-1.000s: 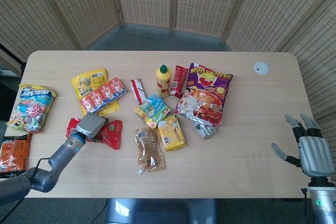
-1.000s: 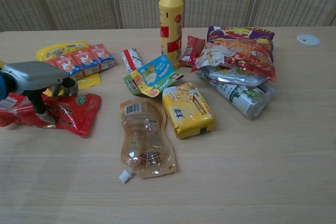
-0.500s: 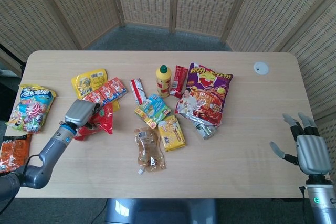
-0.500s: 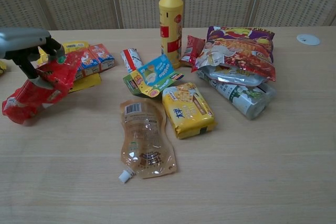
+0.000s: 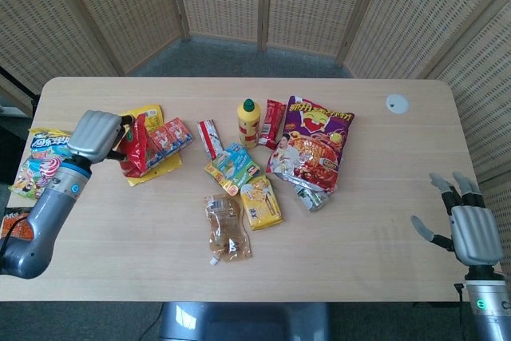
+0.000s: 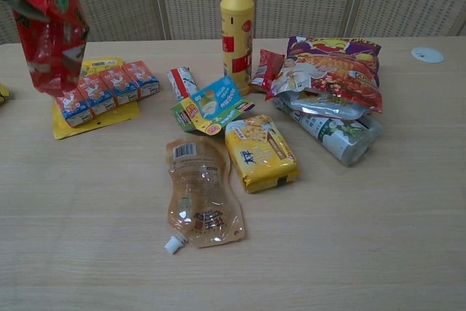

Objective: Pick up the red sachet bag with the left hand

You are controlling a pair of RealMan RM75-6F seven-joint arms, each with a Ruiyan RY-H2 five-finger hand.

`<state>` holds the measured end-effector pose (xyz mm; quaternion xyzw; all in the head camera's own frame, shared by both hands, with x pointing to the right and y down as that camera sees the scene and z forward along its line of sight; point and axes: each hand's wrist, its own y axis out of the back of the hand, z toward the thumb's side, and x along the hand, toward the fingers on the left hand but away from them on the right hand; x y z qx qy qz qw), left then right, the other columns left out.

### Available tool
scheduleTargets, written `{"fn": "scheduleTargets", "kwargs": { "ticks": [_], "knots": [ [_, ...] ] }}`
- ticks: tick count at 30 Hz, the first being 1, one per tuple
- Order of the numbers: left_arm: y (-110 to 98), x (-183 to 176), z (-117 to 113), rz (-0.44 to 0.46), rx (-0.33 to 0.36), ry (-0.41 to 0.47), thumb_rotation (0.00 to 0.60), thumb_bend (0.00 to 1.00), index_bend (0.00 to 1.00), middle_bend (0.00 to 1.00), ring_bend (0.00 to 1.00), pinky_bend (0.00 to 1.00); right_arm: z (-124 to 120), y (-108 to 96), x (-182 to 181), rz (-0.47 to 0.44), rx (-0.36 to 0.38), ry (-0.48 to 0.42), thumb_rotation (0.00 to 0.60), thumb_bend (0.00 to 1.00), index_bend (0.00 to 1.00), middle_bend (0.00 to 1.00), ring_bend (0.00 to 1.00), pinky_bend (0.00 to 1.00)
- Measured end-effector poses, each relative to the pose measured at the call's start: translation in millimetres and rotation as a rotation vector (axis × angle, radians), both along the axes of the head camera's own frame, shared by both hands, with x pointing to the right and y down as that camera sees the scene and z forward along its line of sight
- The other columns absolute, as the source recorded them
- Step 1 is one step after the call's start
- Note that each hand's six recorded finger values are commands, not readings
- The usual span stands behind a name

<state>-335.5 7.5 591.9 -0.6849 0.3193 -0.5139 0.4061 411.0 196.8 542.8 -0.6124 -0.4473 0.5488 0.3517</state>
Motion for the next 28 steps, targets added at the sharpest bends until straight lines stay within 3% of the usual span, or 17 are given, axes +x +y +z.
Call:
{"fn": "scheduleTargets", "kwargs": {
  "ticks": [12, 28],
  "knots": [
    [-40.5, 8.0, -75.9, -0.029, 0.119, 0.035, 0.6, 0.3, 0.92, 0.93, 1.0, 1.0, -0.3, 4.8, 1.4, 0.001, 0.003, -0.017, 0.041, 0.26, 0.1, 0.25, 0.0, 0.0],
    [-51.0, 11.6, -126.3, -0.047, 0.178, 0.049, 0.6, 0.3, 0.92, 0.93, 1.0, 1.0, -5.0, 12.5, 2.4, 0.006, 0.026, -0.034, 0.036, 0.26, 0.1, 0.25, 0.0, 0.0]
  ]
}}
